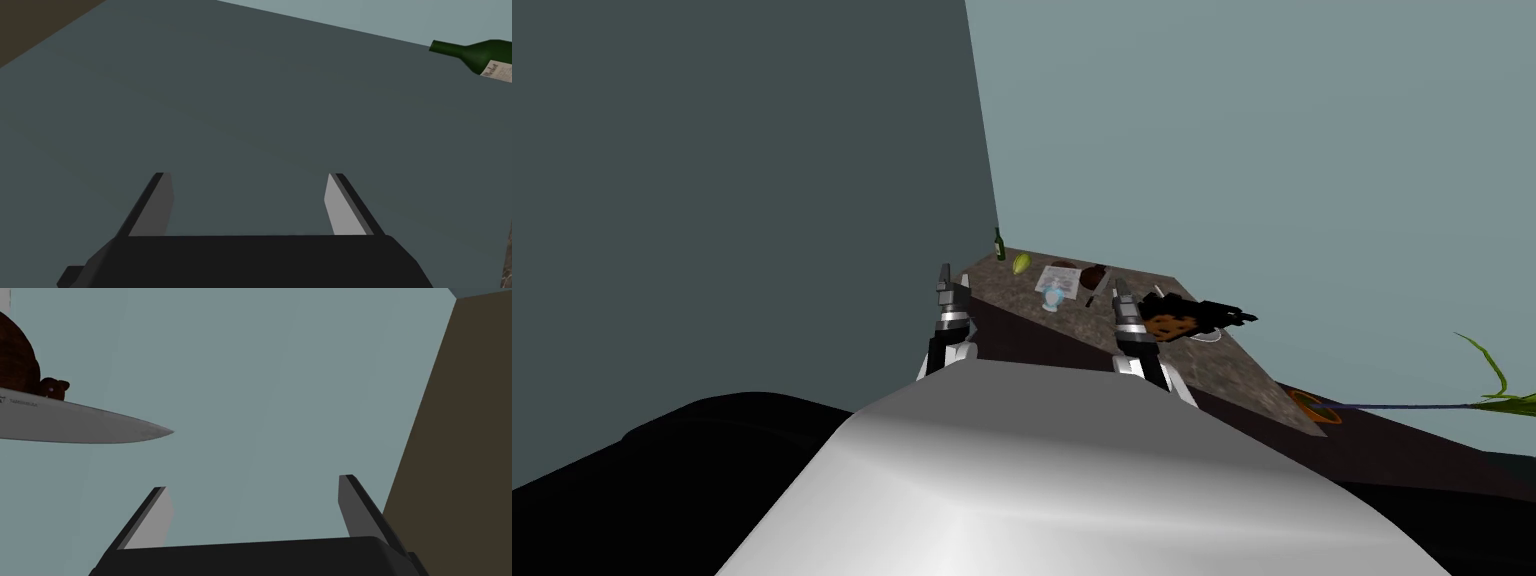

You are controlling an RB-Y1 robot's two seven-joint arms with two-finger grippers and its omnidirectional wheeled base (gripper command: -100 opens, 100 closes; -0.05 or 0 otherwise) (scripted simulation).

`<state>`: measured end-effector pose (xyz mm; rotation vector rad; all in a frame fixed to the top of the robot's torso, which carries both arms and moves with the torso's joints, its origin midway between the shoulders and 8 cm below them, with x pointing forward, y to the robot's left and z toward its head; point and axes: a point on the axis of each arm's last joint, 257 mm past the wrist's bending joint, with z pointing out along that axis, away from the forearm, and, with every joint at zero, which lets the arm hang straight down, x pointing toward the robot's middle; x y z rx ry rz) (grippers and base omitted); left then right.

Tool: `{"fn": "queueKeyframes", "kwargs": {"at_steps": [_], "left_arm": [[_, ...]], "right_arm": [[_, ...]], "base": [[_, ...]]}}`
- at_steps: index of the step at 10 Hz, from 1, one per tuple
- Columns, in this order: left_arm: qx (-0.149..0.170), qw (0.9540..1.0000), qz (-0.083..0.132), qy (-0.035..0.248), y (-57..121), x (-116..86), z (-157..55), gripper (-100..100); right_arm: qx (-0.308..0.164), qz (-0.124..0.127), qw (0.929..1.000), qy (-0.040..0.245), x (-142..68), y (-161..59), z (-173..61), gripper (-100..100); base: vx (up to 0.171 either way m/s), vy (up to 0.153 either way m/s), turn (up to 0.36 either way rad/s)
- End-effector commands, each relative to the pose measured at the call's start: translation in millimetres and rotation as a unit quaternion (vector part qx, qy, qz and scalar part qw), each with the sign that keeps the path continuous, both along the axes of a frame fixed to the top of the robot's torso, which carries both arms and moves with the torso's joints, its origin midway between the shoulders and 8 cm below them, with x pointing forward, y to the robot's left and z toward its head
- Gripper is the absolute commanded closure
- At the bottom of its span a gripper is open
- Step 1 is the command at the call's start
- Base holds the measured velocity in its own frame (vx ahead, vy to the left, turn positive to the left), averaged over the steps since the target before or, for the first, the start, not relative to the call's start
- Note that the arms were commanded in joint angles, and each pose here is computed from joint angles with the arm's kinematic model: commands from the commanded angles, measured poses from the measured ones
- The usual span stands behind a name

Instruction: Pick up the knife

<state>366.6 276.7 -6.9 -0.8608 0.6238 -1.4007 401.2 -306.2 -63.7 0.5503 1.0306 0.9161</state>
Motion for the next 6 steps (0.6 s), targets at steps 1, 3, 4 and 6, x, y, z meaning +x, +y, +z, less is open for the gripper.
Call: {"fn": "queueKeyframes", "kwargs": {"at_steps": [1,3,4,6], "left_arm": [[0.000,1.0000,0.000,0.000,0.0,0.0,0.0,0],[0.000,1.0000,0.000,0.000,0.0,0.0,0.0,0],[0.000,1.0000,0.000,0.000,0.0,0.0,0.0,0],[0.000,1.0000,0.000,0.000,0.0,0.0,0.0,0]], "right_arm": [[-0.035,-0.023,0.9989,0.019,12.2,-10.7,-14.3,-100],[-0.078,-0.050,0.9948,0.042,21.7,-25.9,-32.0,-100],[-0.100,-0.063,0.9915,0.053,26.1,-33.7,-39.3,-100],[-0.146,-0.090,0.9819,0.081,34.7,-52.6,-59.0,-100]], "base": [[0.031,0.086,-0.006],[0.026,0.078,-0.003],[0.032,0.083,-0.003],[0.030,0.093,-0.004]]}}
